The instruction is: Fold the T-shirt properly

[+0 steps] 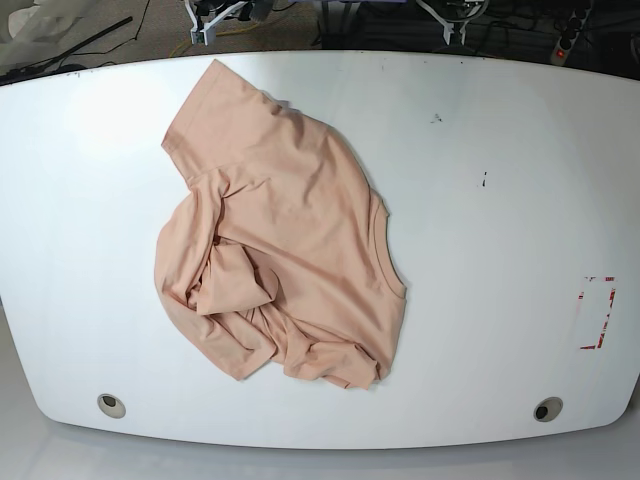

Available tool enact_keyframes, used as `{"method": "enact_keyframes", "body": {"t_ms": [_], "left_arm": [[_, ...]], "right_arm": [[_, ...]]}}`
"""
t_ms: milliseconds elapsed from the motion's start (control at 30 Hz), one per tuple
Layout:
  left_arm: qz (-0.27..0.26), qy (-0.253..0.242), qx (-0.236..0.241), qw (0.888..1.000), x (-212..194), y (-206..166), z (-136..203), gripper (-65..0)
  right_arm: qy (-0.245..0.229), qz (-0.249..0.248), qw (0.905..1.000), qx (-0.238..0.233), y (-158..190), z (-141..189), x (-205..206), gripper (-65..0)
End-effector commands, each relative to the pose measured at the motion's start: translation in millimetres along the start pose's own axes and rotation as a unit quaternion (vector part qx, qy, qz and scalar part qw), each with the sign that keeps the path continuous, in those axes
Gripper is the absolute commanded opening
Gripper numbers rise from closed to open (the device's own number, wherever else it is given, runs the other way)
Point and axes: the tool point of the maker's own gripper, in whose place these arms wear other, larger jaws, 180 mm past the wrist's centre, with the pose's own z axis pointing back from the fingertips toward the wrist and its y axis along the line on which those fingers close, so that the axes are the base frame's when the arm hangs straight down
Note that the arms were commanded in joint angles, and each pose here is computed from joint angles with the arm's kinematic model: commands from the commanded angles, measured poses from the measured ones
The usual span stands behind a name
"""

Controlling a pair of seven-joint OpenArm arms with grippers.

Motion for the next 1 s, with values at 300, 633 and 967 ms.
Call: {"method": "enact_keyframes", "body": {"t_ms": [300, 633, 967], "left_arm": [[0.001, -0.001, 0.003, 1.000, -2.6, 4.0, 1.0, -29.3], [-0.002, -0.014, 0.003, 1.000, 2.8, 5.0, 2.0, -29.4], [-0.017, -0.045, 0.007, 0.999, -1.1, 11.9, 12.7, -29.7]], "right_arm": [[-0.010, 0.001, 0.9999, 0.004, 2.2, -1.4, 7.7, -43.4], [-0.011, 0.002, 0.9999, 0.003, 0.8, -0.1, 7.0, -43.9], [-0.028, 0.024, 0.9993, -0.001, -4.4, 14.4, 1.8, -44.1]]}}
